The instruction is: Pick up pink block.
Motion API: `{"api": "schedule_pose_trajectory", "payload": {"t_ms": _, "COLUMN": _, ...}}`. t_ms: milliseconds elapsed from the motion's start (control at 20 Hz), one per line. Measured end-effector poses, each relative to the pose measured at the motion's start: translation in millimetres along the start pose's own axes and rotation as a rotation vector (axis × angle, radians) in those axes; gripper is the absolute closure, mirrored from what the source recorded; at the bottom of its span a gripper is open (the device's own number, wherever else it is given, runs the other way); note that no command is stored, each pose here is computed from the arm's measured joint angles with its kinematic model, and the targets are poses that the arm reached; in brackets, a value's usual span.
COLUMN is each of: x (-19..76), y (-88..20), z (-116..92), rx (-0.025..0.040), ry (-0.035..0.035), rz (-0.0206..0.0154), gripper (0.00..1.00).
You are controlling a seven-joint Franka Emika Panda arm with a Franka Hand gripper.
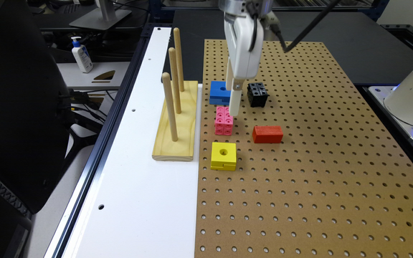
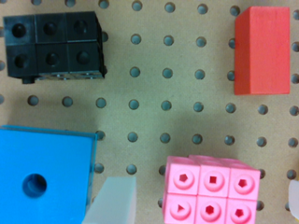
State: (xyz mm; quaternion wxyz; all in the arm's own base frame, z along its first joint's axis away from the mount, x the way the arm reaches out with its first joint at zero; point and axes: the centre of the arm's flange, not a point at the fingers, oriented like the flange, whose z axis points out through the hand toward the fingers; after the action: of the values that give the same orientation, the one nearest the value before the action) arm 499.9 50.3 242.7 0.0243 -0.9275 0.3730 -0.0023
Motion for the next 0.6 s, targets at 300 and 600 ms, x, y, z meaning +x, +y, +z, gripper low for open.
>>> {"api": "schedule_pose_trajectory", "payload": {"t_ms": 300, "x": 2.9, "y": -3.5, "z": 0, "rx": 0.0065, "ry": 0.0047, "rz": 0.0003, "gripper": 0.0}}
{"api": "schedule_pose_trajectory", "payload": {"t_ms": 600, "x": 3.0, "y": -3.2, "z": 26, "rx": 0.0048, "ry": -0.0006, "rz": 0.0018, "gripper": 0.0}}
